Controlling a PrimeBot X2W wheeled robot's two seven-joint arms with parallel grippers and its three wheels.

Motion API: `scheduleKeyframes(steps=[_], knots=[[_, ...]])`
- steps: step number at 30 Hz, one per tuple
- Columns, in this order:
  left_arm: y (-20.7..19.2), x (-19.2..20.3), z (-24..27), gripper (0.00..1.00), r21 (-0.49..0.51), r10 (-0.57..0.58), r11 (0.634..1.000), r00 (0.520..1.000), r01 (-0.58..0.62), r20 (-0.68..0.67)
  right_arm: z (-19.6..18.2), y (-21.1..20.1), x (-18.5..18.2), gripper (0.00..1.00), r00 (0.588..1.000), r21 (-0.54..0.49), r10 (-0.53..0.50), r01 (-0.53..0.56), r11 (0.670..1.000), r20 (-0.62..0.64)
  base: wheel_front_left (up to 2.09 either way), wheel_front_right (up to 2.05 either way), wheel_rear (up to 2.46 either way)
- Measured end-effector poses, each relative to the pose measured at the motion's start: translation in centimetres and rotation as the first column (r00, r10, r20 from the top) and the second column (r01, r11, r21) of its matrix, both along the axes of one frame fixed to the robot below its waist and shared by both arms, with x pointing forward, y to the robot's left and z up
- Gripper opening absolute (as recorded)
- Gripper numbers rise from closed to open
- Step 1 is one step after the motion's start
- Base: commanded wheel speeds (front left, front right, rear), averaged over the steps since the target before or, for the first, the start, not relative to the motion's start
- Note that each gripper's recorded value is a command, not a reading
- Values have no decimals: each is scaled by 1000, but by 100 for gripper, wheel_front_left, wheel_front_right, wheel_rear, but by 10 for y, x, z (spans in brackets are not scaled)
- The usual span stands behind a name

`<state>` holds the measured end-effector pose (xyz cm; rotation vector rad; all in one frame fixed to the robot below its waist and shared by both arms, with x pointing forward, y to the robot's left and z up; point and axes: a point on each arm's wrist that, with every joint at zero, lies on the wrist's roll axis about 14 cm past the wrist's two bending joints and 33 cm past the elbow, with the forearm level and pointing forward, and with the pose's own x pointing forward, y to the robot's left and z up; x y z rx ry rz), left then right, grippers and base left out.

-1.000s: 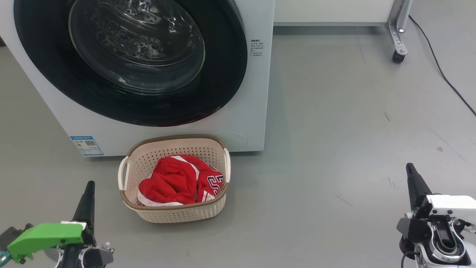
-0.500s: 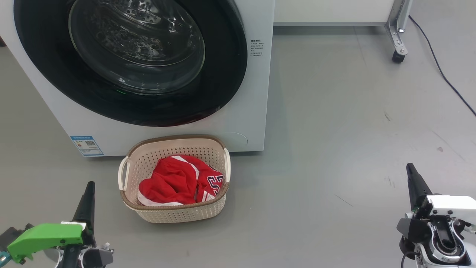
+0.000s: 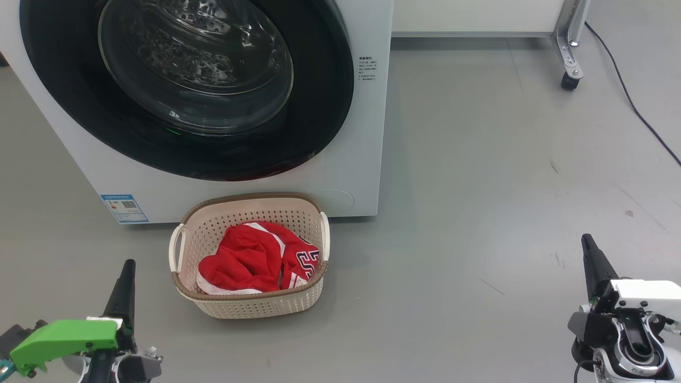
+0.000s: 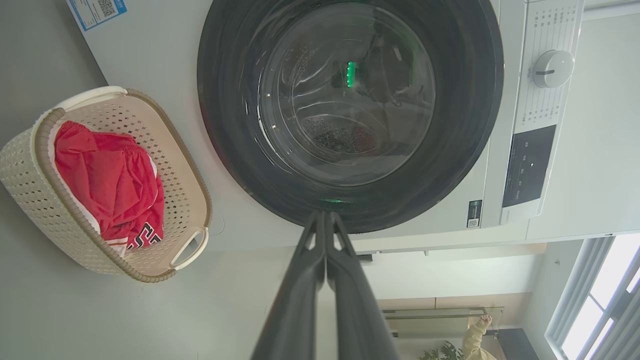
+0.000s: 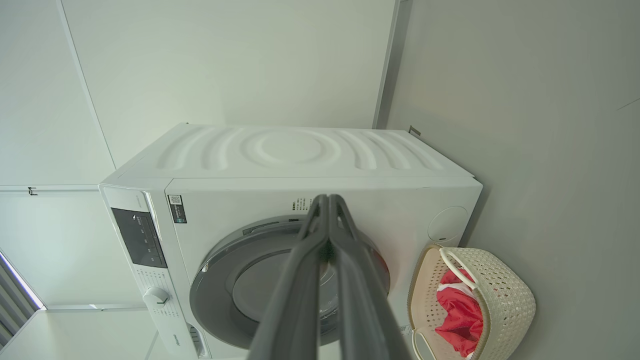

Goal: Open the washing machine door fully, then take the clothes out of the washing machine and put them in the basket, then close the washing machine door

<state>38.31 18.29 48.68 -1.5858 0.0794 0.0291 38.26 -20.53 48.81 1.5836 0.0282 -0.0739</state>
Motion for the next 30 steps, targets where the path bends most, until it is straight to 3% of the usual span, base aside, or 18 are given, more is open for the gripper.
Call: scheduleKeyframes(steps=[30], knots=[[1,0,0,0,-1,3,1000,1000,-3,-1,0,0,0,0,1000,1,1,-1,1000,-1,0,0,0]])
